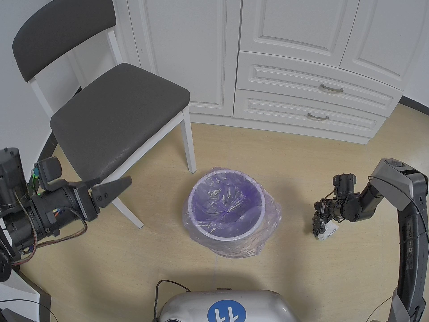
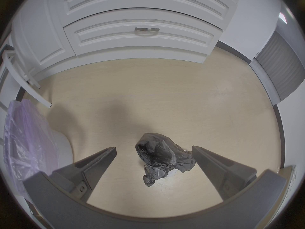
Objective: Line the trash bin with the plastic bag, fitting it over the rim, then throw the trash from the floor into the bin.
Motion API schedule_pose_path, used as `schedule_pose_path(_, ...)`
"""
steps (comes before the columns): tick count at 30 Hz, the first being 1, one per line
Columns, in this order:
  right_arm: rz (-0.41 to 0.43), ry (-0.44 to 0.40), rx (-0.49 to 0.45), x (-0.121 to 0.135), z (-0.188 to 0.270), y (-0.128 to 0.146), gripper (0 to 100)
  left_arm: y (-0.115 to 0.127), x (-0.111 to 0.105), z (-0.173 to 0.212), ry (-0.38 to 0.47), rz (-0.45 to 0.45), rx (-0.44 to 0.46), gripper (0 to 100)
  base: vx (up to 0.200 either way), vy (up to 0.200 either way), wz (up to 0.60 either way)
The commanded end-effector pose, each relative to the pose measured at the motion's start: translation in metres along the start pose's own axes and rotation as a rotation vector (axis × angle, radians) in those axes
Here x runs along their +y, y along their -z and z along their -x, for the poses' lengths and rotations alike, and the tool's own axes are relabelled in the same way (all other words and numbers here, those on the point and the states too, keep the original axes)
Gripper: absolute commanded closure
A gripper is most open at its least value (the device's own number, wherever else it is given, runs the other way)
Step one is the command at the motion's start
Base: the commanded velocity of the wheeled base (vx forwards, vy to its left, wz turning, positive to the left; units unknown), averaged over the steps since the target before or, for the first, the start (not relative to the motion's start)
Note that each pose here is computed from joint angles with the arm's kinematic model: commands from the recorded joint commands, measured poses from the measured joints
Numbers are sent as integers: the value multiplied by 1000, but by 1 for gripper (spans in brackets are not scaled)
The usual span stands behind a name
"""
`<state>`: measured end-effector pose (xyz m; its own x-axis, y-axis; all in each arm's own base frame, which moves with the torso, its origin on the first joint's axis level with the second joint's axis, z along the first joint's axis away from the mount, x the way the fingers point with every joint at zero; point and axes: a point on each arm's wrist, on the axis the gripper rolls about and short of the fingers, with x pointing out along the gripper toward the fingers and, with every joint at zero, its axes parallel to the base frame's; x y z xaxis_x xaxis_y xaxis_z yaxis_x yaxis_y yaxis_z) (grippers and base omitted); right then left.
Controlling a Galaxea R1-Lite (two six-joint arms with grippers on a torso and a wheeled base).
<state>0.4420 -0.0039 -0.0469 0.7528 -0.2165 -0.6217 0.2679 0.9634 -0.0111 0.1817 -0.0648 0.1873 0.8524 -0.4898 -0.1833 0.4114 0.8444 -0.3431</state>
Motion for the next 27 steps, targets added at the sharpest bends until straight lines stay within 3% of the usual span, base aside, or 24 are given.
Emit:
schedule_pose_path(1, 5, 6, 29, 0, -16, 14, 0, -17, -6, 10, 10, -12, -77, 0, 0, 0, 0)
schedule_pose_path(13, -16, 24, 49, -5, -28, 1, 0, -17, -6, 11, 6, -12, -80, 0, 0, 0, 0)
schedule_pose_path(27, -11, 62, 213, -5, -71, -4, 0, -17, 0, 7, -19, -5, -72, 0, 0, 0, 0)
